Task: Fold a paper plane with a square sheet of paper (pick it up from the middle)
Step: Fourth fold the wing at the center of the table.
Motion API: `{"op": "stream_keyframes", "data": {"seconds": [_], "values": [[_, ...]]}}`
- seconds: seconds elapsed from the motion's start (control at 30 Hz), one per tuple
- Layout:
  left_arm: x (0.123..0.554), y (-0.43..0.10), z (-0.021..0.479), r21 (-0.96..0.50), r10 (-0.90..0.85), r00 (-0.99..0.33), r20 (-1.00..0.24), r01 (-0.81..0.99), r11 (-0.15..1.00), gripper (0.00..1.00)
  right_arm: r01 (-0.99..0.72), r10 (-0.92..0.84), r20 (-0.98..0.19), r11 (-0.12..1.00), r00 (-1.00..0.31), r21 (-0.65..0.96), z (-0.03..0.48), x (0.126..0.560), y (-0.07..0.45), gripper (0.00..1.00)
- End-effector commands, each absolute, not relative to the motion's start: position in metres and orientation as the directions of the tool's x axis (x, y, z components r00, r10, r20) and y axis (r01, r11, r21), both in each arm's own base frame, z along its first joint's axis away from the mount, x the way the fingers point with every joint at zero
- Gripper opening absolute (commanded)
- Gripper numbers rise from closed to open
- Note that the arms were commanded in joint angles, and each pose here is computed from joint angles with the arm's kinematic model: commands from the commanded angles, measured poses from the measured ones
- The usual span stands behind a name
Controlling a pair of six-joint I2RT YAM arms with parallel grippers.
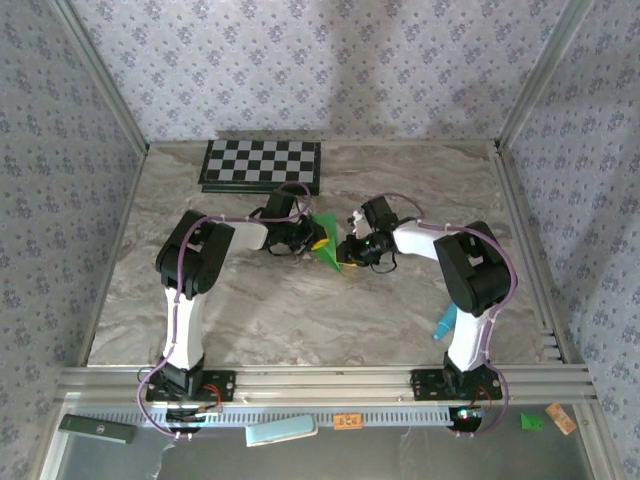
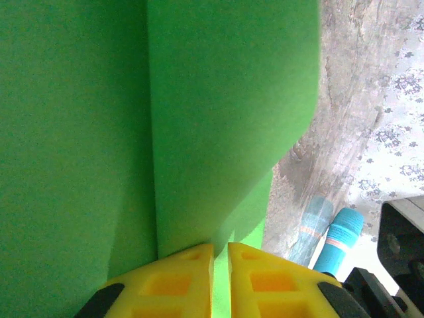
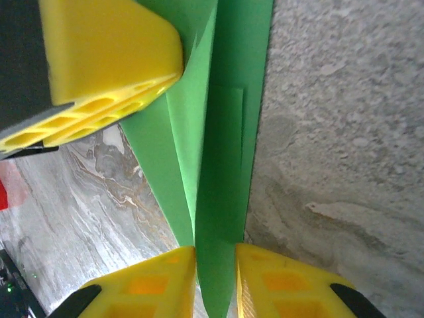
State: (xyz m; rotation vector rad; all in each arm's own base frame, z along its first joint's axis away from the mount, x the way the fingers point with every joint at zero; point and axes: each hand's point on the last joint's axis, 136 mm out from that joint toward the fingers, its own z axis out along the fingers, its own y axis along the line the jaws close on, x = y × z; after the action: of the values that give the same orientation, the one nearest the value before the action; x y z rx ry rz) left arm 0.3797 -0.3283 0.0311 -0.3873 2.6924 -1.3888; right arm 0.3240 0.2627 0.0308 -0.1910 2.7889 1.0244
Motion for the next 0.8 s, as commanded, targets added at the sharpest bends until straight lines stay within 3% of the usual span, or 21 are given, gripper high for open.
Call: {"op": "stream_keyframes", "data": {"seconds": [0.0,0.77], "values": [[0.371,-0.327,0.012,-0.776,-0.251,-0.966,0.067,-0.209,0.595,0.14,-0.202,-0.1,-0.196,0.756,-0.976,0.623,0.033,0.322,0.267,0.24],[0.374,-0.329,0.019,-0.783,-0.256,-0.965,0.061,-0.206,0.587,0.14,-0.199,-0.125,-0.167,0.796,-0.978,0.572,0.017,0.314,0.262,0.17]]}}
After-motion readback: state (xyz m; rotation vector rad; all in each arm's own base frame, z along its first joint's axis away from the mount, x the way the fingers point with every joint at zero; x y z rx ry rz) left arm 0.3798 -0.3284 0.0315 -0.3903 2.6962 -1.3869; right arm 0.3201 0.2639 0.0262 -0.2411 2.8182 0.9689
